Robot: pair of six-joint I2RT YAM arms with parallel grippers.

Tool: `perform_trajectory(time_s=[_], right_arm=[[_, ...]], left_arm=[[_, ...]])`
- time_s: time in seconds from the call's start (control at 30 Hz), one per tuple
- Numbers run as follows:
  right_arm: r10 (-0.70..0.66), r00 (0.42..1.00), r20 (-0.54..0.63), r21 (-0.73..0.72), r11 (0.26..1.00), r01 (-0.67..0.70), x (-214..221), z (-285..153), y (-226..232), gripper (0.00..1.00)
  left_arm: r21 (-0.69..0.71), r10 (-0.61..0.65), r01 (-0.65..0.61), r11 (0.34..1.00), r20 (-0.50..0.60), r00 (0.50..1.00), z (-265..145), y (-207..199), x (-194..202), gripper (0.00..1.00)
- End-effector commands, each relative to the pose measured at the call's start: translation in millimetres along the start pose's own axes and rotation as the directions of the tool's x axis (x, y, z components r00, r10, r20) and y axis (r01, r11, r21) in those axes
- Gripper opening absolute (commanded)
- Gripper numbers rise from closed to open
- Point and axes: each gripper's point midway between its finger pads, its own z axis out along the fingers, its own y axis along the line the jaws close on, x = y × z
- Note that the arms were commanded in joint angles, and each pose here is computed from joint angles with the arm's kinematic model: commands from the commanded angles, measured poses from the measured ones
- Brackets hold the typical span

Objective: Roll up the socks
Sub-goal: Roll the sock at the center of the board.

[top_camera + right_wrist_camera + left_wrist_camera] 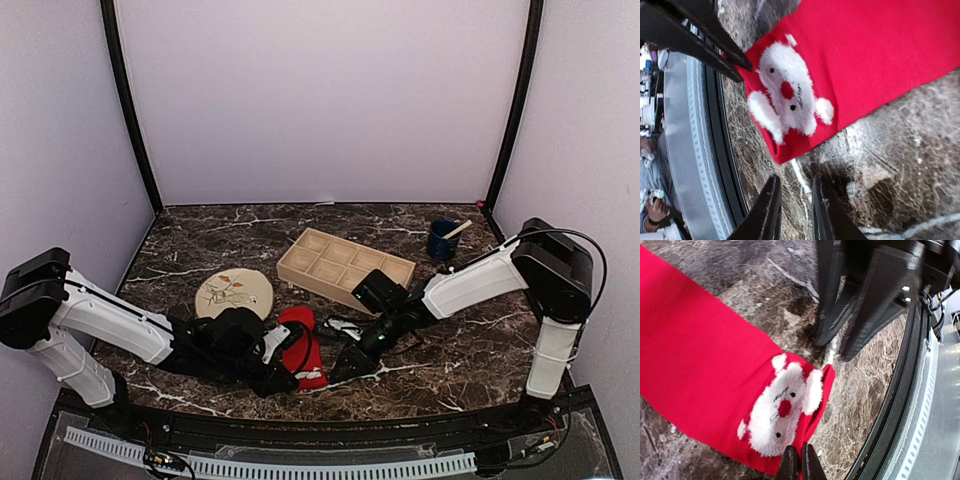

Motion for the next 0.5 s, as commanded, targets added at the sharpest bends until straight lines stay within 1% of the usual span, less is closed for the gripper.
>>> perform_trajectory(time_s=[0.0,0.1,0.2,0.23,0.33,0.47], right_arm=[[-0.071,0.989,0.131,0.092,0.994,0.059,-23,-18,-2,0.21],[-0.104,0.981,0.162,0.182,0.980,0.073,-23,-26,-8,0.21],[-0.165,0.973,0.163,0.288,0.951,0.113,-20,-32,-12,0.20],[-0.266,0.955,0.135,0.429,0.884,0.186,-19,-35,-13,0.19],[-0.352,0.932,0.091,0.532,0.808,0.253,-17,-35,-10,0.19],[-0.455,0.890,0.028,0.621,0.706,0.341,-18,-32,-2,0.19]], left_arm=[[0.040,-0.087,0.088,0.995,-0.016,0.996,-2,1,-2,0.00],[0.061,-0.136,0.138,0.988,-0.033,0.990,-2,5,-4,0.00],[0.085,-0.170,0.174,0.981,-0.057,0.984,0,4,-3,0.00],[0.109,-0.191,0.202,0.973,-0.105,0.976,4,2,-1,0.00],[0.122,-0.211,0.227,0.966,-0.135,0.968,5,1,-1,0.00],[0.142,-0.242,0.266,0.953,-0.167,0.956,4,0,-2,0.00]])
